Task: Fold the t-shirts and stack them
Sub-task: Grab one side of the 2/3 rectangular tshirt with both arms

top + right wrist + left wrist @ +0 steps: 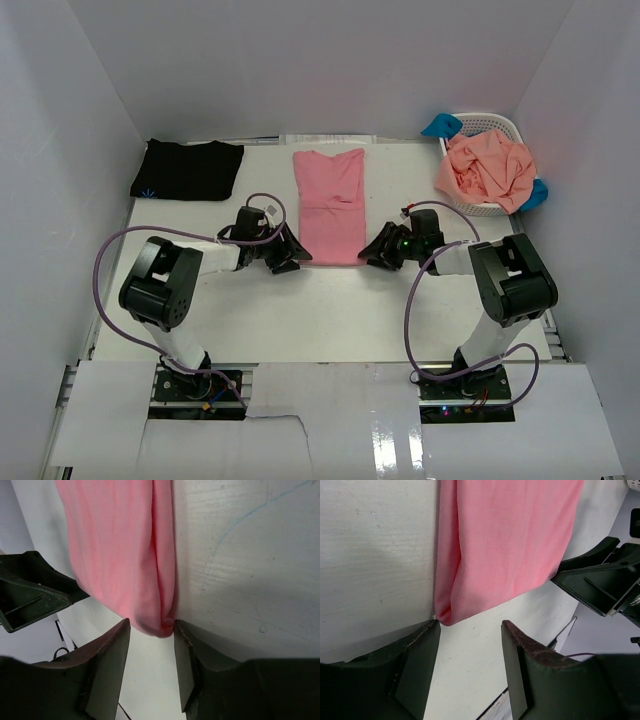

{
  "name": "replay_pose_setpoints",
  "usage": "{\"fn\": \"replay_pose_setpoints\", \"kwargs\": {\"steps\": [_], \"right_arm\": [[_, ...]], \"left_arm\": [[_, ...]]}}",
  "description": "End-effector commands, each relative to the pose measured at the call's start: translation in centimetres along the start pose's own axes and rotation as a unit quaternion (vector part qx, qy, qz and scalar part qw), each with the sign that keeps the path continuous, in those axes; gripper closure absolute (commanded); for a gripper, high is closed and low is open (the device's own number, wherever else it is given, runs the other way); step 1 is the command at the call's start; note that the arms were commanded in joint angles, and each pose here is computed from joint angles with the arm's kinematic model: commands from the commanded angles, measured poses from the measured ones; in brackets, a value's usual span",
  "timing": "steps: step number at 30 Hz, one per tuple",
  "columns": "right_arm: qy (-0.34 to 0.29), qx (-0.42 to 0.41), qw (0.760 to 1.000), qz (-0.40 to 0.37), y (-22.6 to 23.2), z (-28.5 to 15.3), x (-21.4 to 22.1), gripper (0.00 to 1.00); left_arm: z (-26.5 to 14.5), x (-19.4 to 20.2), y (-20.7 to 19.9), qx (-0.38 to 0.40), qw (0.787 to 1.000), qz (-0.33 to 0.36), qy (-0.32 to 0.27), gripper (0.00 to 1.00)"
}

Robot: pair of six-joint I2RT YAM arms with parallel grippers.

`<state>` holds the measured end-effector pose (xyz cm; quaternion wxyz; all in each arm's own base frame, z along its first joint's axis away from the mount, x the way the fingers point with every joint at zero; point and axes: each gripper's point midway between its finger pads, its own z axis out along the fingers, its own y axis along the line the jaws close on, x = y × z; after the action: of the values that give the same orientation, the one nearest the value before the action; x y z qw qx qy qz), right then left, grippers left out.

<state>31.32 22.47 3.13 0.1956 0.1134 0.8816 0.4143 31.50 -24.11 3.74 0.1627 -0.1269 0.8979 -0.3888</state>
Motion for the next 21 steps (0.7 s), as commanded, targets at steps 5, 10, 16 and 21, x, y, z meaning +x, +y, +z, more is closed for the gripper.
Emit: {"fn": "replay_pose_setpoints", "kwargs": {"steps": [5, 10, 16, 21], "right_arm": [[0.012, 0.022, 1.0, -0.011, -1.05, 1.27, 0.39, 0.59], [0.017, 0.037, 0.999, -0.013, -1.55, 1.24, 0.58, 0.79], [0.014, 0.046, 0.999, -0.021, -1.81, 0.95, 0.55, 0.83], [0.018, 0.043, 0.998, -0.033, -1.53, 1.04, 0.29, 0.92]], "left_arm": [[0.88, 0.82, 2.76, -0.035, 0.999, -0.01, -0.002, 0.39], [0.9, 0.76, 2.99, -0.039, 0.999, -0.012, -0.004, 0.66], [1.17, 0.82, 3.38, -0.045, 0.999, -0.013, 0.0, 0.78], [1.51, 0.92, 3.37, -0.039, 0.999, -0.009, 0.005, 0.96]]}}
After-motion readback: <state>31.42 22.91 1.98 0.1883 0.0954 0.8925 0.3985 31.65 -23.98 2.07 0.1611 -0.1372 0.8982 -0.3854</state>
